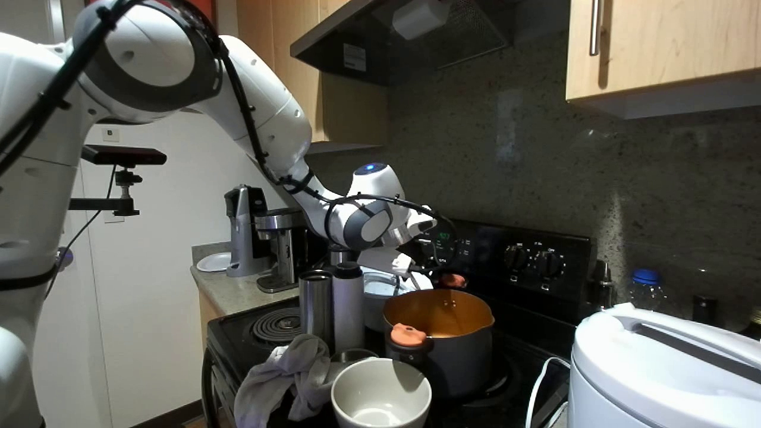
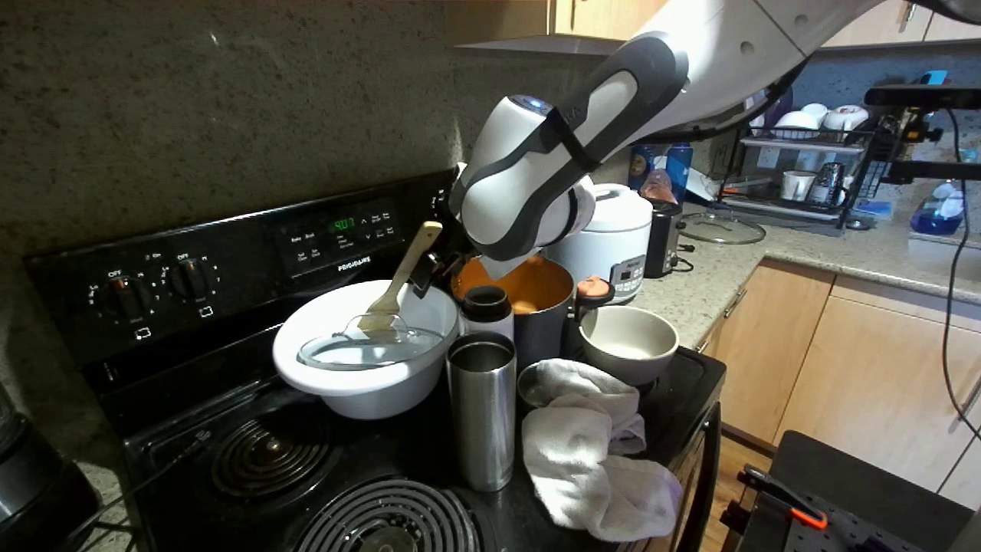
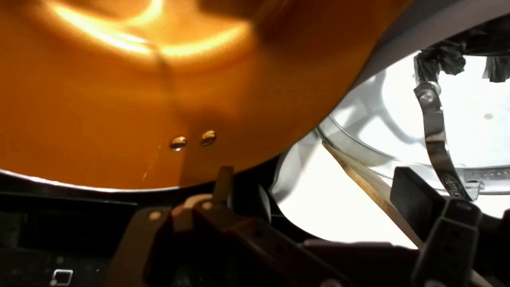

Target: Take the lid off the pot, put it in the bowl then use a wooden spatula to stir in the pot

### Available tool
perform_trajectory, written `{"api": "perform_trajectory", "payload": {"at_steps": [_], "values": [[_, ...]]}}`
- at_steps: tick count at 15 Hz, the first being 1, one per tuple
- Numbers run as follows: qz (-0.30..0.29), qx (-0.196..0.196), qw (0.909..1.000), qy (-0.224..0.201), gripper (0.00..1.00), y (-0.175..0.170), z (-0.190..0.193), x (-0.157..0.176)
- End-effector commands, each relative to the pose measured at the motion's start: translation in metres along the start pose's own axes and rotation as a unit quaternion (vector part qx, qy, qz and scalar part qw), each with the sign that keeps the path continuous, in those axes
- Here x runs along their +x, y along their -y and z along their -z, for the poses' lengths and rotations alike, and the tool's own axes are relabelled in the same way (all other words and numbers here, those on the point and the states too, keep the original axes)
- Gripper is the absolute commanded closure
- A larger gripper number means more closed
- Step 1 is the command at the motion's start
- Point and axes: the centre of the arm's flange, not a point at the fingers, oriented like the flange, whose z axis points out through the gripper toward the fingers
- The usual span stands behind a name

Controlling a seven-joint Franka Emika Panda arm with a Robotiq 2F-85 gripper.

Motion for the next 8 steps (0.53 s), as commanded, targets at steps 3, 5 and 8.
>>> {"api": "perform_trajectory", "payload": {"at_steps": [3,5,8], "values": [[0.007,-0.014,0.9981,0.059,0.00,-0.008,0.009,-0.011],[0.010,-0.027,0.9958,0.087,0.00,-0.021,0.013,-0.009],[0.015,-0.046,0.9928,0.110,0.00,-0.036,0.023,0.005]]}}
